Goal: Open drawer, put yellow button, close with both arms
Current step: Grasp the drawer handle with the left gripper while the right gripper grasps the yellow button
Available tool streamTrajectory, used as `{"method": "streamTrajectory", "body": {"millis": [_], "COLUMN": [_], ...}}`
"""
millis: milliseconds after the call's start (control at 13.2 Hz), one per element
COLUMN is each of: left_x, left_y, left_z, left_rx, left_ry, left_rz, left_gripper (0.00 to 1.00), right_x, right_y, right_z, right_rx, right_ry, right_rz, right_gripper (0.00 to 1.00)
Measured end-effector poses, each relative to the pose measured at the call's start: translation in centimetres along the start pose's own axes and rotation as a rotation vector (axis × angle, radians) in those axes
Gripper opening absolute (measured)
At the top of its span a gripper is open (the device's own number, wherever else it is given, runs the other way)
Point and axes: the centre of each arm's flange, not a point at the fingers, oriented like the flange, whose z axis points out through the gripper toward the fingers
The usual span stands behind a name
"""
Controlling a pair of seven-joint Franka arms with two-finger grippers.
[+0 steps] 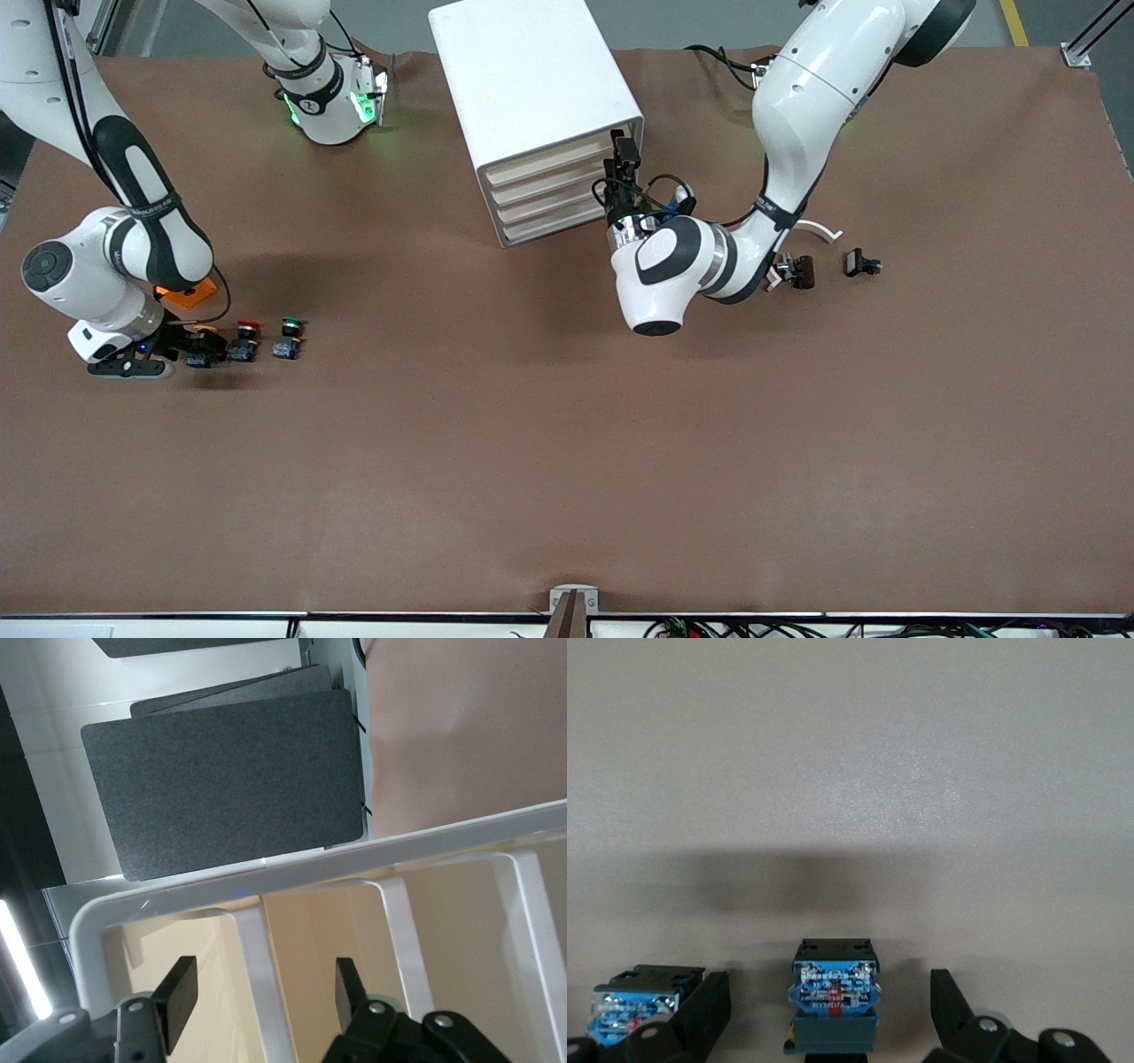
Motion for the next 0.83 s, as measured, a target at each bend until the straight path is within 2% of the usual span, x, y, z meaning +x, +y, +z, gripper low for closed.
{"method": "streamTrajectory", "body": {"millis": [76,151,227,378,454,529,681,832], "left_x": [-0.2,-0.3,-0.4,-0.5,-0.6,-0.6,-0.6,-0.6], "left_y": [0.2,0.3,0.3,0.3,0.2,0.2,0.1,0.2], "left_z": [0.4,0.7,0.8,1.0,1.0,1.0,1.1,1.1], "left_rx": [0.004,0.006,0.008,0.009,0.015,0.015,0.019,0.019], "left_ry": [0.006,0.011,0.014,0.017,0.018,0.019,0.021,0.021], "left_rz": [-0.006,-0.009,-0.012,-0.014,-0.013,-0.014,-0.028,-0.031], "left_gripper": [0.62,0.62,0.56,0.30,0.20,0.20,0.13,0.13], "right_x": [0.0,0.0,-0.1,-0.3,-0.4,-0.4,-0.4,-0.4], "right_y": [0.0,0.0,0.1,0.7,1.0,1.2,1.1,1.1], "right_z": [0.0,0.0,0.0,0.1,0.1,0.1,0.1,0.1], "right_rx": [0.000,0.000,0.000,-0.002,-0.002,-0.002,-0.002,0.000], "right_ry": [0.000,-0.001,-0.002,-0.005,-0.006,-0.006,-0.006,-0.011], "right_rz": [-0.001,-0.002,-0.001,0.009,0.014,0.018,0.018,0.017], "right_gripper": [1.00,0.93,0.81,0.55,0.44,0.41,0.41,0.41]}}
